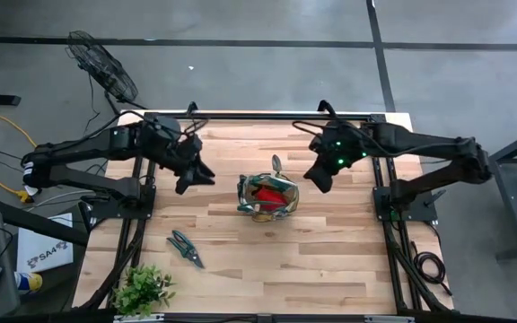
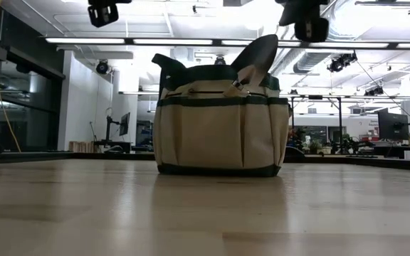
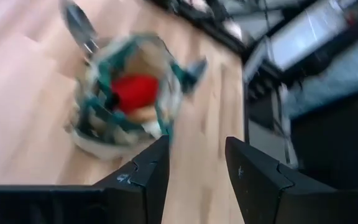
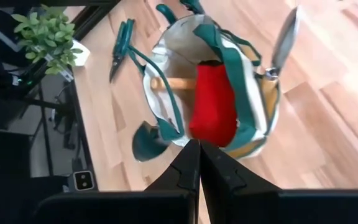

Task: Pick & Place Garden tools in Gardening bag
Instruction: Put the green shear scissors into the gardening bag

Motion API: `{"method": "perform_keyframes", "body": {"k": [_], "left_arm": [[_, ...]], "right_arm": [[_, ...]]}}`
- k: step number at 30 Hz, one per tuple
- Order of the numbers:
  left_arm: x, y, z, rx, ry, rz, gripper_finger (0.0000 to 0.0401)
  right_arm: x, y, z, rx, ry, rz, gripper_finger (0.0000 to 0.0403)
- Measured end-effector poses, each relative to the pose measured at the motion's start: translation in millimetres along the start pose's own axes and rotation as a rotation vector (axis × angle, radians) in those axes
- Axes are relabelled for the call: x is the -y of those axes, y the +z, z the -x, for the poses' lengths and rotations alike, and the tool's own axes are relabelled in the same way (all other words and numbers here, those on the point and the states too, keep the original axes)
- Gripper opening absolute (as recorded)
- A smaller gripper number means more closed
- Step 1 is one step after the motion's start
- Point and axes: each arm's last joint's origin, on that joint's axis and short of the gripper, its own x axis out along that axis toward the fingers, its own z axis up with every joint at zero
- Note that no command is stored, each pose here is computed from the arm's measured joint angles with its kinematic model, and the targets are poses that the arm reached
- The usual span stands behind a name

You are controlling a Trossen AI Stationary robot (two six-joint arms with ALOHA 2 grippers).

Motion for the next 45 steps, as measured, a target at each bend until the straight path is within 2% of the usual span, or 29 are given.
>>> {"method": "perform_keyframes", "body": {"k": [5, 13, 18, 22, 31, 33, 36, 45], "left_arm": [[-3, -11, -5, -0.153, -0.051, -0.067, 0.0152], [1, -32, -21, -0.4, -0.061, -0.175, 0.0152], [9, -43, -36, -0.515, -0.072, -0.214, 0.0152], [17, -51, -49, -0.581, -0.055, -0.201, 0.0152], [29, -70, -65, -0.663, 0.178, 0.131, 0.0152], [35, -74, -67, -0.644, 0.216, 0.169, 0.0152], [43, -85, -66, -0.619, 0.336, 0.234, 0.0152], [62, -114, -52, -0.433, 0.659, 0.605, 0.0152]], "right_arm": [[-1, -8, 11, 0.009, -0.051, 0.007, 0.0002], [-3, -16, 8, -0.04, -0.106, 0.02, 0.0002], [-6, -19, 8, -0.036, -0.125, 0.037, 0.0002], [-7, -22, 9, -0.042, -0.152, 0.044, 0.0002], [-5, -28, 9, -0.055, -0.238, 0.023, 0.0002], [-5, -28, 9, -0.054, -0.237, 0.023, 0.0002], [-5, -28, 9, -0.052, -0.238, 0.021, 0.0002], [-5, -28, 9, -0.037, -0.252, -0.02, 0.0002]]}}
